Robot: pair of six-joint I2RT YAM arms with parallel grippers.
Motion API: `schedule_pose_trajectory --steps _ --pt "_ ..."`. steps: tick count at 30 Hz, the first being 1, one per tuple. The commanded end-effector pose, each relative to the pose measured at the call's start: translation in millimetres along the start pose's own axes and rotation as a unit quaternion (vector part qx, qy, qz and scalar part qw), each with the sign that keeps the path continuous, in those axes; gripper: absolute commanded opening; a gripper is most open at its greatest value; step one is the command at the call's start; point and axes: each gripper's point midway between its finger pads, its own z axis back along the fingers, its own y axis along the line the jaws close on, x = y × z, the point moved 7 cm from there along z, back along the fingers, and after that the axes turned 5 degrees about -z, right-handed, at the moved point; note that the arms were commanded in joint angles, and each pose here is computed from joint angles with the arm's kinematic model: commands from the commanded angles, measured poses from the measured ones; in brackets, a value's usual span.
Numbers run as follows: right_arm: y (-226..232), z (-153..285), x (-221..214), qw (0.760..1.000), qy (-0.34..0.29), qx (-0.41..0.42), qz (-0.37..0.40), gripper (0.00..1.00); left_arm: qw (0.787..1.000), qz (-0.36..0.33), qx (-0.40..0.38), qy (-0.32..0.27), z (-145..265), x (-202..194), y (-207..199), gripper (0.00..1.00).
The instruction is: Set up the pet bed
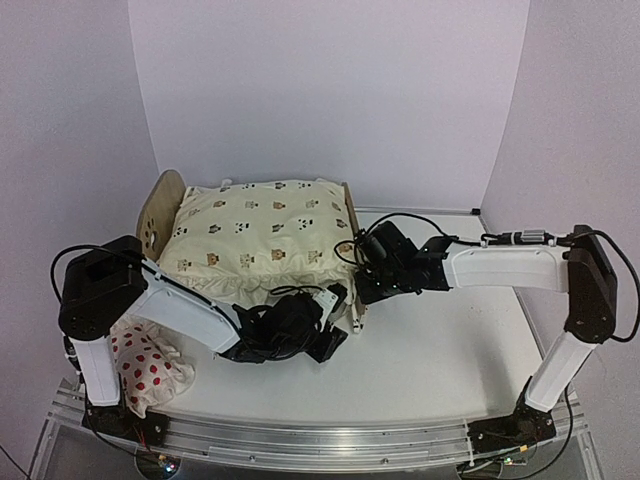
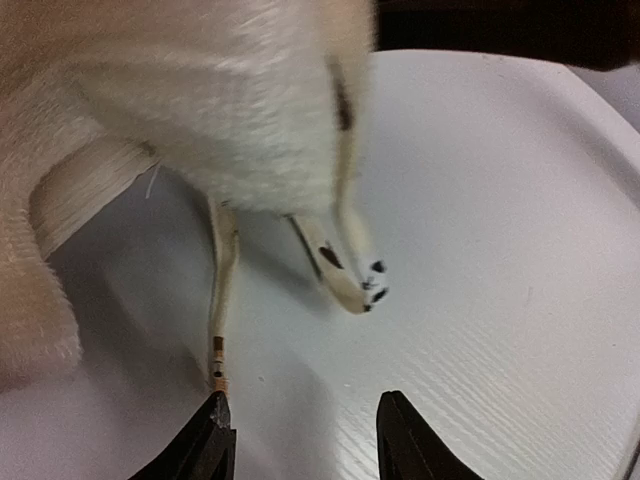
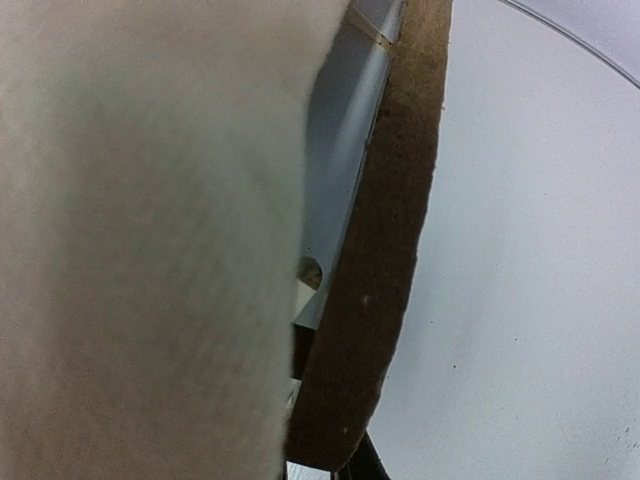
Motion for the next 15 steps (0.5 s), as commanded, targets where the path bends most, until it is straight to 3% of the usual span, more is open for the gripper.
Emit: schedule_pose_trajectory --steps 1,9,15 --pt "17.3 37.5 46.1 0.992 -0.101 0.075 -0.027 0.00 0.999 -0.031 0.016 0.000 -15.2 7.9 10.9 0.47" --pt "18.2 39.7 47.8 0.991 -0.103 0.080 -0.026 0.00 0.998 -0.048 -0.016 0.024 -30.3 -1.4 12.0 0.37" --pt "19.0 42.6 49.1 0.990 -0.104 0.088 -0.030 0.00 0.997 -0.061 0.012 0.043 -43.0 -16.3 17.9 0.24"
